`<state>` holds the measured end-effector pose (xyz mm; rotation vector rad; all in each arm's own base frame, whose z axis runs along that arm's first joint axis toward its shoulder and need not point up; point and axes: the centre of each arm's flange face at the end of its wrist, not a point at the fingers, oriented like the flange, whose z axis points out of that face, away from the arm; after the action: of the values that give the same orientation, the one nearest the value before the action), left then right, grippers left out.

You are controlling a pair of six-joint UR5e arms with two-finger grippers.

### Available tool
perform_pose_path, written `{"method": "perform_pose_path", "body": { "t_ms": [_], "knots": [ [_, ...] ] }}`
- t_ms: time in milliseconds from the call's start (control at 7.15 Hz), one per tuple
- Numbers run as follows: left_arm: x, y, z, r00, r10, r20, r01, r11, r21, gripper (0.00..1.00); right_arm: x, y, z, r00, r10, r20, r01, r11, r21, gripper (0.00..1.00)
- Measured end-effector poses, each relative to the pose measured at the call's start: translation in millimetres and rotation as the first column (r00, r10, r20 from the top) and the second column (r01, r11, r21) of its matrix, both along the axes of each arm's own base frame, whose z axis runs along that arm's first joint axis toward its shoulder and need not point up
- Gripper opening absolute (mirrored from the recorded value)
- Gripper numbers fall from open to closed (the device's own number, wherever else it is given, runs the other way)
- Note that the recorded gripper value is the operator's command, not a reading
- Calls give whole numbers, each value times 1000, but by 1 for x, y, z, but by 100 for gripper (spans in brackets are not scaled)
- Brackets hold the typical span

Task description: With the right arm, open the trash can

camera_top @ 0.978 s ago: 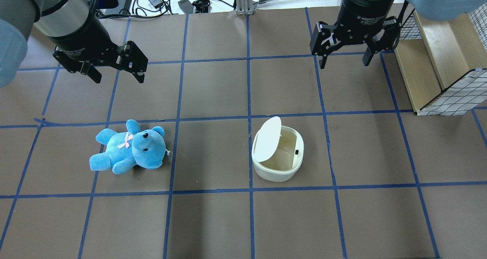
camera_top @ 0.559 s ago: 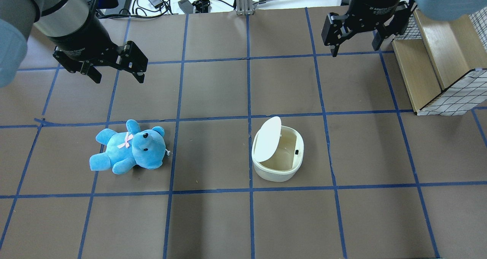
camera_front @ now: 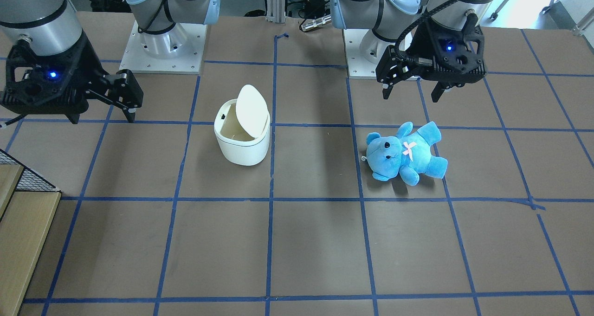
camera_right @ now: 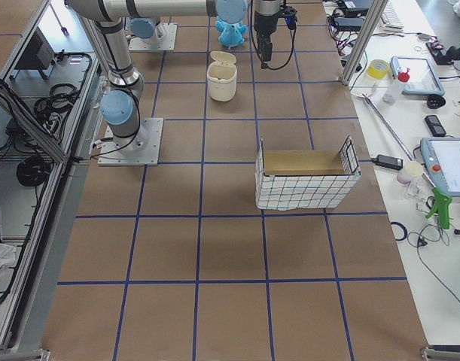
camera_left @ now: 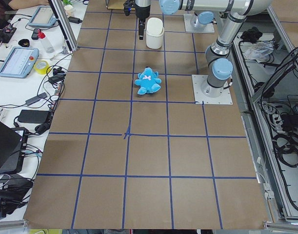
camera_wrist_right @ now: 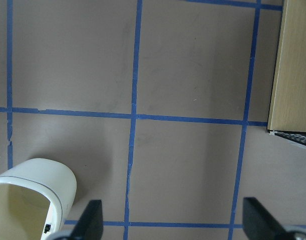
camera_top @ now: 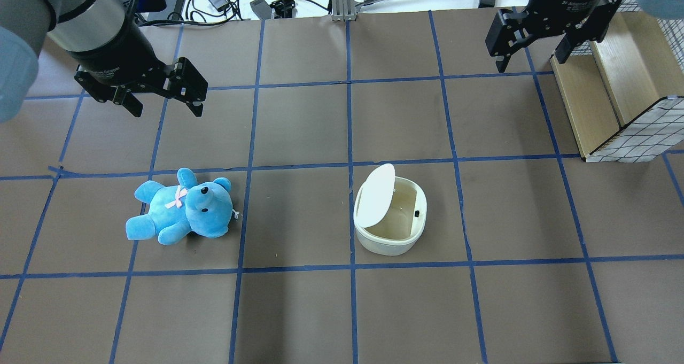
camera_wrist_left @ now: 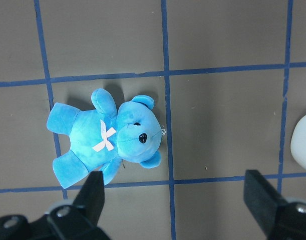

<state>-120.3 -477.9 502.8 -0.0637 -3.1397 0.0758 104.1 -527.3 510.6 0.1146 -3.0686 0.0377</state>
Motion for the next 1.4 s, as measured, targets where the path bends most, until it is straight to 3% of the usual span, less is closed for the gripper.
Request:
{"method": "perform_pose_path", "body": {
  "t_ms": [280,559,1398],
  "knots": [
    [0,0,0,1000,0,0,0,1000,0,100,-1,30,-8,1000,-13,-7,13,999,-38,100],
    [0,0,0,1000,0,0,0,1000,0,100,-1,36,-8,1000,-16,-10,15,996,-90,100],
    [0,0,0,1000,0,0,0,1000,0,100,-20,41,-1,999,-44,-7,44,999,-11,100]
  ]
}}
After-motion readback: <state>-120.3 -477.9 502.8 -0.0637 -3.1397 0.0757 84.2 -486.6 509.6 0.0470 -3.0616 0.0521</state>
